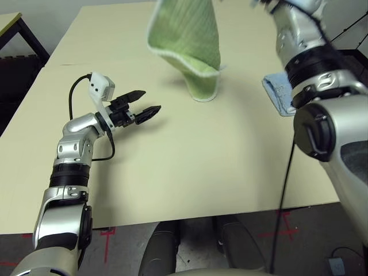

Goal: Fold the towel and set it aside.

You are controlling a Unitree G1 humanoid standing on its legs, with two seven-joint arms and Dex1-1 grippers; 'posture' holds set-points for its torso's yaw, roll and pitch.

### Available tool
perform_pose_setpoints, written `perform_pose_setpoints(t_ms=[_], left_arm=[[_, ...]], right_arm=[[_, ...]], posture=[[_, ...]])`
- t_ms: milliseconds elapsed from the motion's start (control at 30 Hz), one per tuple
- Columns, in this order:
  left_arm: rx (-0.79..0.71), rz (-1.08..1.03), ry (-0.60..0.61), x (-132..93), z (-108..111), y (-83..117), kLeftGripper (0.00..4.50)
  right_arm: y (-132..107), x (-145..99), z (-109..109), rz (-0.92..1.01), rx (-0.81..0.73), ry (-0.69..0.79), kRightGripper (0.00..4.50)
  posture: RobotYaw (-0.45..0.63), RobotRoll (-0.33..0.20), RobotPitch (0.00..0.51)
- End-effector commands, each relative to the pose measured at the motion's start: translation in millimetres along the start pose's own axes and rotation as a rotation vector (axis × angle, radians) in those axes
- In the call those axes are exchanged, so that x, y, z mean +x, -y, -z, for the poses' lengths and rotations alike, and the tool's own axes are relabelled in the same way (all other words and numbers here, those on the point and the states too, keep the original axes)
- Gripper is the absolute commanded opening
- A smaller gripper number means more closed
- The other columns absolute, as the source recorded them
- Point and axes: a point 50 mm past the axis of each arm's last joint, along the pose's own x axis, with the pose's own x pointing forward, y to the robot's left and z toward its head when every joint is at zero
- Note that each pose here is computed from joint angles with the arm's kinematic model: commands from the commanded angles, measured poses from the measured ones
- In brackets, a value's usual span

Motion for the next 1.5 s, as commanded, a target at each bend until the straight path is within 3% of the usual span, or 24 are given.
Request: perform_pose_setpoints(t_ms=[33,233,467,833,1067,1200,1367,1500], left_arm=[[-0.033,-0.026,0.04,6.0,-5.8,-0.6,4.5],[-0.071,-0.115,0.137,22.2,-23.3,-6.2,4.5],[-0.13,-0.075,0.212,41.6,-37.2,2.9,4.5],[-0.193,0.075,0.161,34.1,-44.5,22.3,4.5],[-0.155,0.043,0.116,28.1,-45.0,21.2,4.5],[-0.013,-0.141,0.079,54.2,-32.5,10.4,4.5],[-0.102,-0.125,0.151,75.6,-37.7,16.9,4.5],[-0.136,-0.138,0.126,83.5,-32.5,19.9,4.5]], right_arm=[[0.4,2.7,-6.5,-0.013,-0.009,0.021,0.04],[5.1,5.6,-10.7,0.017,-0.005,0.024,0.04],[12.4,10.4,-18.8,0.055,-0.018,0.031,0.04],[7.8,14.3,-10.8,0.07,-0.009,-0.016,0.04],[4.3,16.3,-8.3,0.067,0.005,-0.017,0.04],[5.6,19.4,-13.3,0.066,0.001,-0.001,0.04],[7.3,20.0,-16.6,0.063,-0.008,0.007,0.04],[9.9,19.5,-19.1,0.07,-0.018,0.011,0.04]], posture=[[-0.06,0.0,0.171],[-0.05,0.0,0.164],[-0.04,0.0,0.158],[-0.02,0.0,0.159],[0.0,0.0,0.159],[-0.01,0.0,0.158],[-0.02,0.0,0.158],[-0.04,0.0,0.158]])
